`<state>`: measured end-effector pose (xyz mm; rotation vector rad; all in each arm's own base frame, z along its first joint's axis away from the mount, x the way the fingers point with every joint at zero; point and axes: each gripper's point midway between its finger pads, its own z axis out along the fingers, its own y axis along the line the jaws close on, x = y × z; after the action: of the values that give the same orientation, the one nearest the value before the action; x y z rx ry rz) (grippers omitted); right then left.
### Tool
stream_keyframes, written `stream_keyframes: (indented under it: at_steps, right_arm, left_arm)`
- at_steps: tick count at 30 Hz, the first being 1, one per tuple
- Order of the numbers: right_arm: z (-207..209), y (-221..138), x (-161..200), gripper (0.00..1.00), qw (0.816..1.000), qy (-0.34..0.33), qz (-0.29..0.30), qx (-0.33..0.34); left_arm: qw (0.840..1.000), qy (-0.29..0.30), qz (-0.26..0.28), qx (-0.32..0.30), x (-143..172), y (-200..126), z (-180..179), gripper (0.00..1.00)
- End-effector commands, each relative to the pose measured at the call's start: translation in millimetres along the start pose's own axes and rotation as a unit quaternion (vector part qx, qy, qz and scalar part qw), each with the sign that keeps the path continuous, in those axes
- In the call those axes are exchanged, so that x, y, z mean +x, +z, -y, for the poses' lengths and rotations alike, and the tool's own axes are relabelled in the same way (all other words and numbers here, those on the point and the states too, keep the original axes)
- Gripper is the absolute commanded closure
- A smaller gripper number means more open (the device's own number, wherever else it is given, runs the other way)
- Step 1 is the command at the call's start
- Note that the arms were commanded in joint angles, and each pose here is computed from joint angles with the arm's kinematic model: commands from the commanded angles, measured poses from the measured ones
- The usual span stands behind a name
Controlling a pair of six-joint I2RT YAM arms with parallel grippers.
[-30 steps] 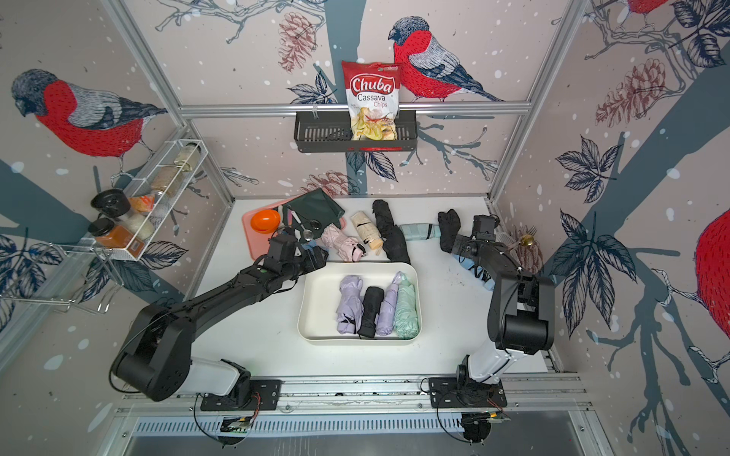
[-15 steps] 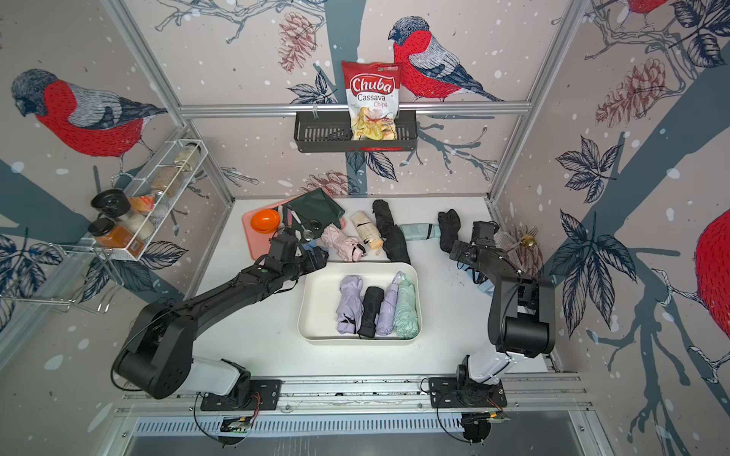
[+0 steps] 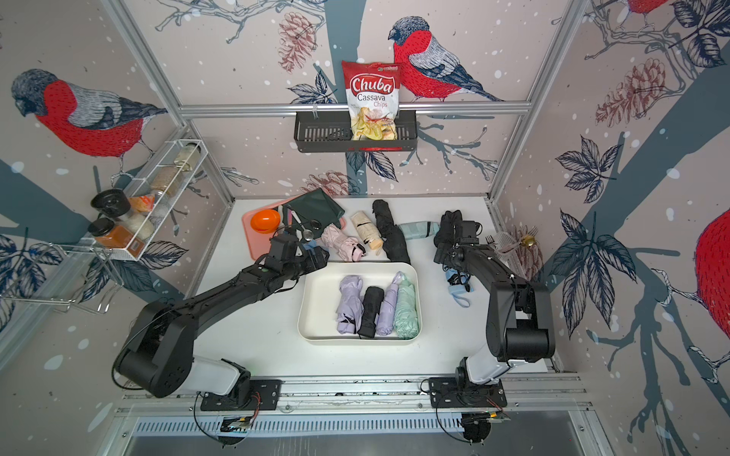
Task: Put the umbrella into the storage box
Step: Pick up the umbrella from the center of the board.
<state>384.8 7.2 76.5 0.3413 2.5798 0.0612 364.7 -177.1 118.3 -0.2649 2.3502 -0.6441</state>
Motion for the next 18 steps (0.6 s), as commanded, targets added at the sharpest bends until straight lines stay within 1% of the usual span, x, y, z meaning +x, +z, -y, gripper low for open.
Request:
stream_keyframes:
  at_steps: [1,2,4,11,15,18]
  right_arm:
    - [10.7,-6.5,-4.9,0.02,0.999,-0.016,-0.002,0.03]
    - [12.0,-6.1,-7.0,0.0,0.999,-0.024,-0.002,0.03]
    - [13.1,-3.0,-8.8,0.0,0.999,-0.04,-0.008,0.032]
    - [8.9,21.2,1.7,0.0,0.994,-0.088,-0.056,0.024]
    - [1.7,30.3,6.6,0.02,0.992,-0.103,-0.07,0.011]
    - [2.1,37.9,10.9,0.07,0.991,-0.103,-0.082,0.013]
  left_arm:
    - [1.0,0.01,0.017,0.014,-9.2,-2.2,7.6,0.01]
    - [1.0,0.01,0.017,0.014,-9.3,-2.5,7.5,0.01]
    - [1.0,0.01,0.018,0.014,-8.9,-3.2,7.1,0.01]
    - [1.0,0.01,0.025,0.012,-11.2,-7.2,6.7,0.01]
    - [0.999,0.01,0.028,0.01,-12.7,-8.9,6.4,0.01]
    - [1.0,0.01,0.027,0.01,-11.7,-9.0,6.0,0.01]
